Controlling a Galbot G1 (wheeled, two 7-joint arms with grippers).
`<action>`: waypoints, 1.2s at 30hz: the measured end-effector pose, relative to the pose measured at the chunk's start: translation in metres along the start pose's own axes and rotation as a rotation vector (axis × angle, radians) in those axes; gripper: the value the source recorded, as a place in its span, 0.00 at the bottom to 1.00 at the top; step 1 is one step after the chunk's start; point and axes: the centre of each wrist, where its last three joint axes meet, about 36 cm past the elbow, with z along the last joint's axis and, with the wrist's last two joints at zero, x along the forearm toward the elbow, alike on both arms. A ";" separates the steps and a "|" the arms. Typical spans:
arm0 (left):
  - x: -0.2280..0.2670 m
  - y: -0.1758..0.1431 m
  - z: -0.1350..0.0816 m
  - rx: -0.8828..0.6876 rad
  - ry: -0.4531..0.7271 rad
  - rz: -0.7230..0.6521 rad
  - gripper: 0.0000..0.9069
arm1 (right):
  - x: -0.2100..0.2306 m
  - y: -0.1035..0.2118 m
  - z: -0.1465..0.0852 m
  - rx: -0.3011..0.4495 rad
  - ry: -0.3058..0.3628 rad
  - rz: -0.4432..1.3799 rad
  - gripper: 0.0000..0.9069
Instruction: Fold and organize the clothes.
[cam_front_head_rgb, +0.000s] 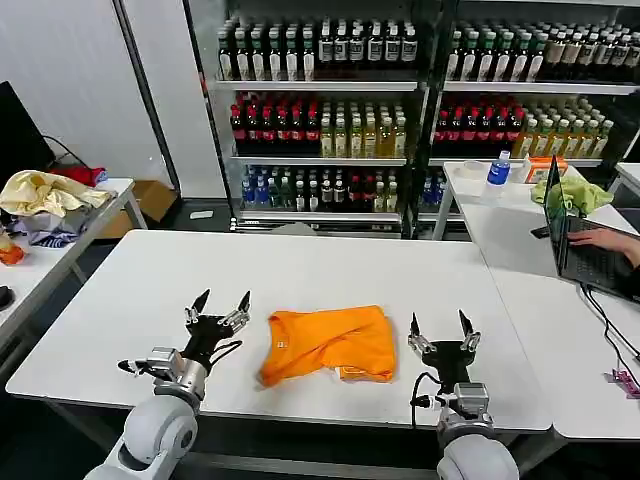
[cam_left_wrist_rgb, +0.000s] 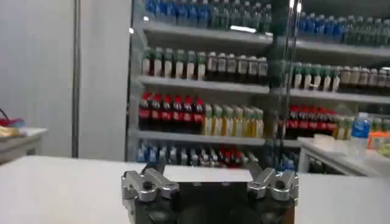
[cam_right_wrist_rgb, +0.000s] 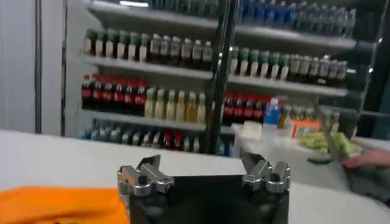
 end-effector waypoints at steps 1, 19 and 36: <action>0.001 0.000 0.000 -0.002 -0.008 -0.003 1.00 | 0.001 -0.001 0.000 0.001 -0.011 0.003 1.00; 0.023 0.002 0.003 -0.025 -0.060 -0.036 1.00 | 0.012 -0.015 0.001 0.019 -0.125 0.032 1.00; 0.037 0.005 0.002 -0.032 -0.062 -0.047 1.00 | 0.025 -0.018 -0.002 0.035 -0.135 0.042 1.00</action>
